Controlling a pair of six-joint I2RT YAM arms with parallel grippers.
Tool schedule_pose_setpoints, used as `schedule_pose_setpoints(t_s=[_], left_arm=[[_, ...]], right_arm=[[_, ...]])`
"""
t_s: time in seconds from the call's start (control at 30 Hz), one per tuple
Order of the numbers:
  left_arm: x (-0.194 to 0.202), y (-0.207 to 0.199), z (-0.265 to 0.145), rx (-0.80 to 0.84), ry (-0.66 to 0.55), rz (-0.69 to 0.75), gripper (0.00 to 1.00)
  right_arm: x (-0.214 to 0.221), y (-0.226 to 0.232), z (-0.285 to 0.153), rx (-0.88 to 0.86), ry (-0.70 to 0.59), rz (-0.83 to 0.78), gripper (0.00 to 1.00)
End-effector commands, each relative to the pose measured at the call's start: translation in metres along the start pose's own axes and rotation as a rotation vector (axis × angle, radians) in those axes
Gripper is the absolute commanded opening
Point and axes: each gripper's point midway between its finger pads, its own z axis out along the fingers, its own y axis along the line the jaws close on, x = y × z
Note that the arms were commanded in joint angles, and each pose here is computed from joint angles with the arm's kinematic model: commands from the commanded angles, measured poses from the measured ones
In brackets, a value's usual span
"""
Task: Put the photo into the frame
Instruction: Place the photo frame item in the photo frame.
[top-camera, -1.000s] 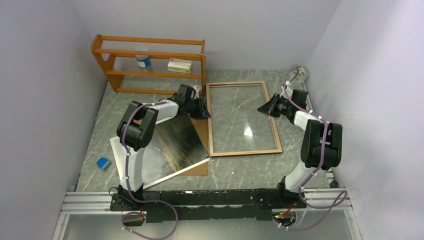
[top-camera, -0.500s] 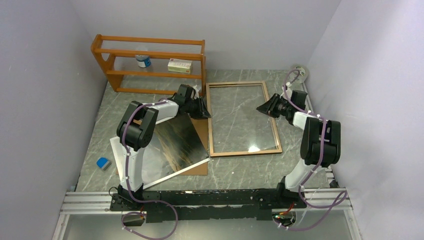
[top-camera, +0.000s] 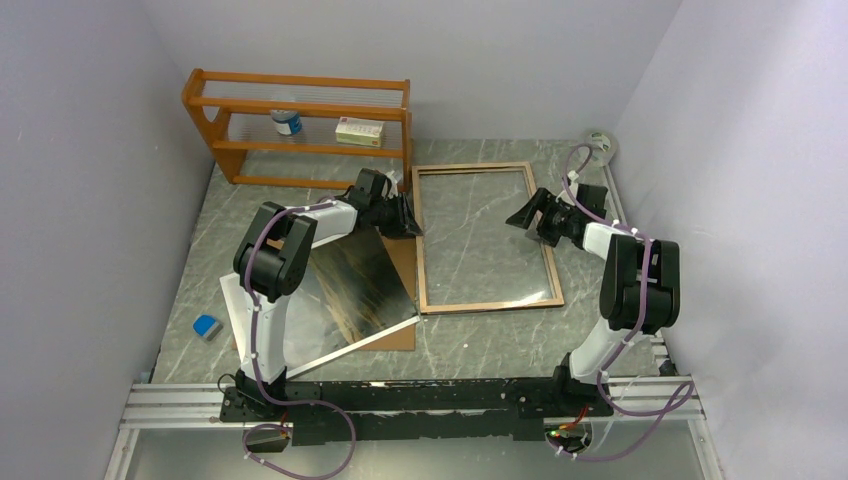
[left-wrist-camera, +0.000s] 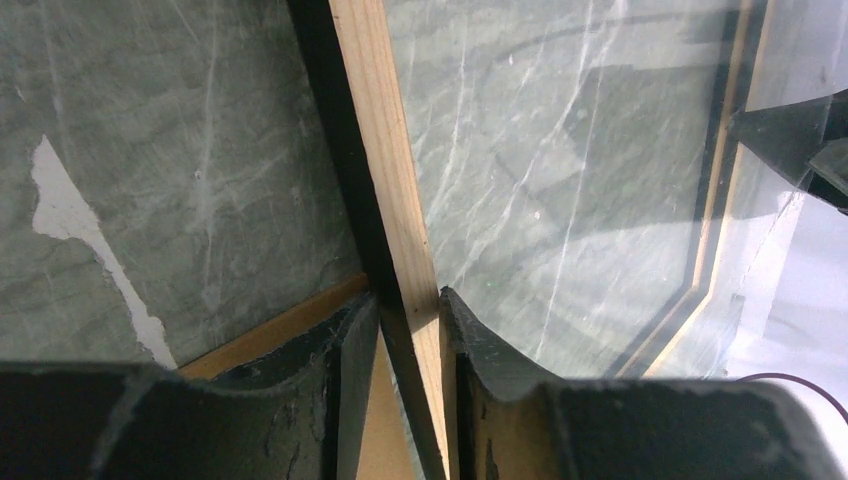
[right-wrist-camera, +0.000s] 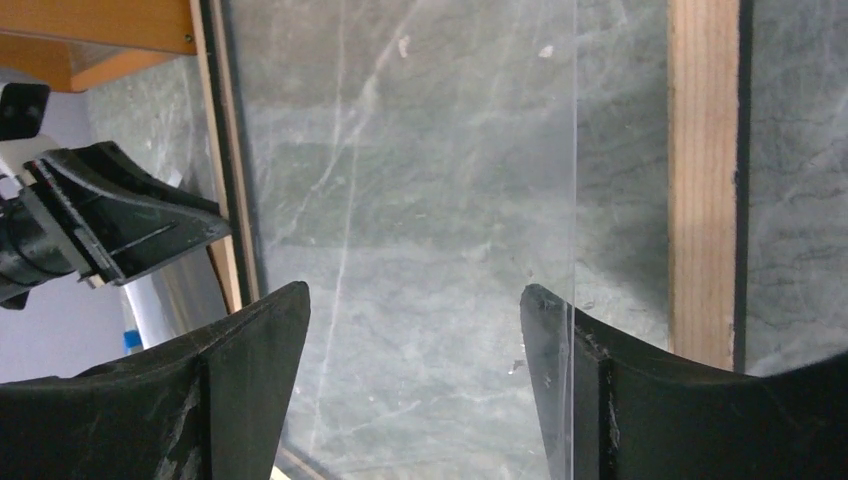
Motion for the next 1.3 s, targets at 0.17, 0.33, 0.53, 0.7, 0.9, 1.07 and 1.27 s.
schedule_pose_setpoints(t_s=[0.17,0.33,0.53,0.7,0.9,1.07,1.27], left_arm=[[0.034,0.029,0.005,-0.100,0.109,-0.053,0.37],[0.036,0.030,0.005,-0.100,0.115,-0.055,0.37],[0.037,0.030,0.005,-0.099,0.120,-0.052,0.37],[0.038,0.031,0.005,-0.100,0.126,-0.054,0.37],[0.039,0.033,0.006,-0.106,0.135,-0.057,0.38],[0.040,0.034,0.009,-0.104,0.143,-0.061,0.39],[0.041,0.035,0.010,-0.106,0.153,-0.060,0.40]], right_arm=[[-0.019,0.014,-0.005,-0.016,-0.063,-0.054,0.62],[-0.024,0.018,-0.003,-0.046,-0.127,-0.068,0.44],[-0.030,0.021,-0.003,-0.065,-0.179,-0.098,0.30],[-0.034,0.034,-0.008,-0.126,-0.223,-0.130,0.27],[-0.038,0.046,-0.019,-0.160,-0.276,-0.180,0.26],[-0.042,0.050,-0.020,-0.180,-0.301,-0.194,0.25],[-0.048,0.058,-0.019,-0.226,-0.331,-0.192,0.25]])
